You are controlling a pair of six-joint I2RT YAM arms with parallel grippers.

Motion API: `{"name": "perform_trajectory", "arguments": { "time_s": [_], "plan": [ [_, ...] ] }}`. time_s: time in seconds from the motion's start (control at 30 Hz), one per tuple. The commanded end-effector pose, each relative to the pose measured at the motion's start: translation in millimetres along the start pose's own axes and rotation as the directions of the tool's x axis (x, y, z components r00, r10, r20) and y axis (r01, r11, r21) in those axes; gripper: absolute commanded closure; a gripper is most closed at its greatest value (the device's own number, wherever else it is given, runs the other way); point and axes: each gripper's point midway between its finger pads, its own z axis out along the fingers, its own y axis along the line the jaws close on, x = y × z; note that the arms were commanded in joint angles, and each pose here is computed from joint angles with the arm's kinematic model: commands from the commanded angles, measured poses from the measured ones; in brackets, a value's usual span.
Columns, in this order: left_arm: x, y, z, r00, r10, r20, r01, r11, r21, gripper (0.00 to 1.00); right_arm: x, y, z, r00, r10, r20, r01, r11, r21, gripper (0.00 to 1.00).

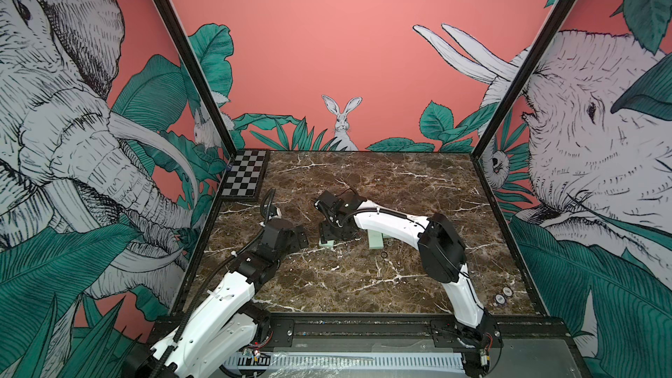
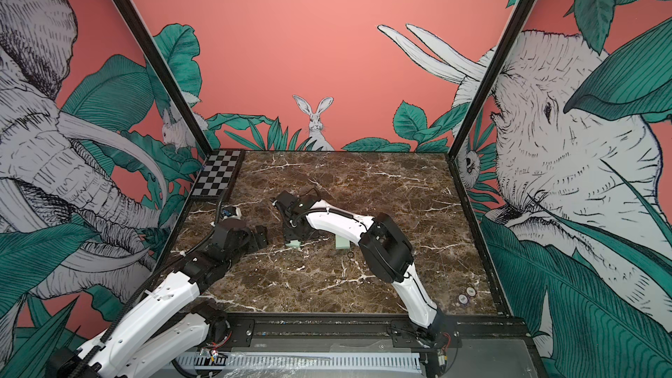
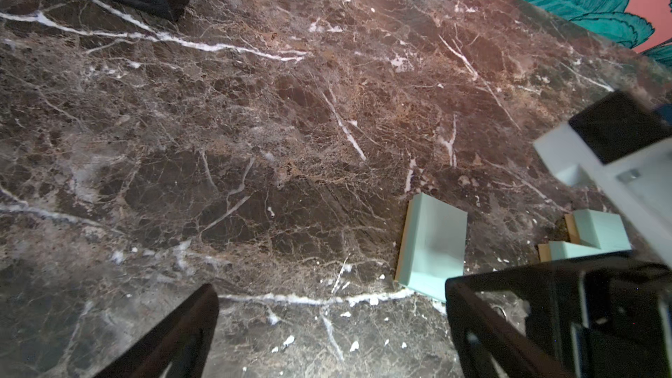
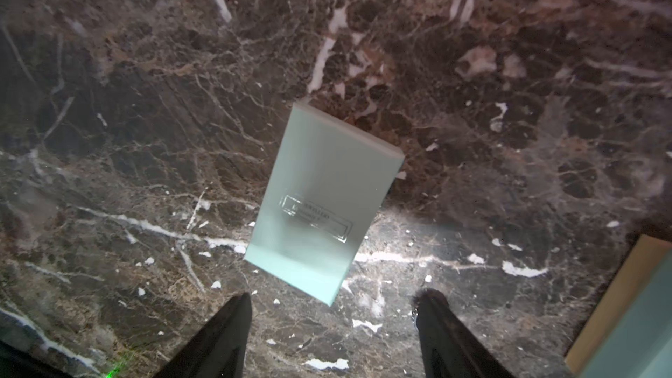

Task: Take the rings out of the lift-off lid box
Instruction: Pick up the jewelry box from the center of the board.

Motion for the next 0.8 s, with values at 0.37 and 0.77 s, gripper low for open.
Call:
{"name": "perform_trajectory", "arguments": {
  "time_s": [0.37, 0.77],
  "plan": [
    [-3, 3, -6, 1.0, 0.019, -0.019, -0.019, 1.0, -0.007, 0.01, -10, 3, 22, 0.999, 0.029, -0.019, -0.027, 0.992, 0.124, 0.24],
    [-1, 2, -5, 0.999, 0.02, -0.025, -0.02, 1.0, -0.003, 0.01, -17, 2, 22, 1.0, 0.013, 0.001, -0.013, 0.988, 0.153, 0.4]
  ]
}}
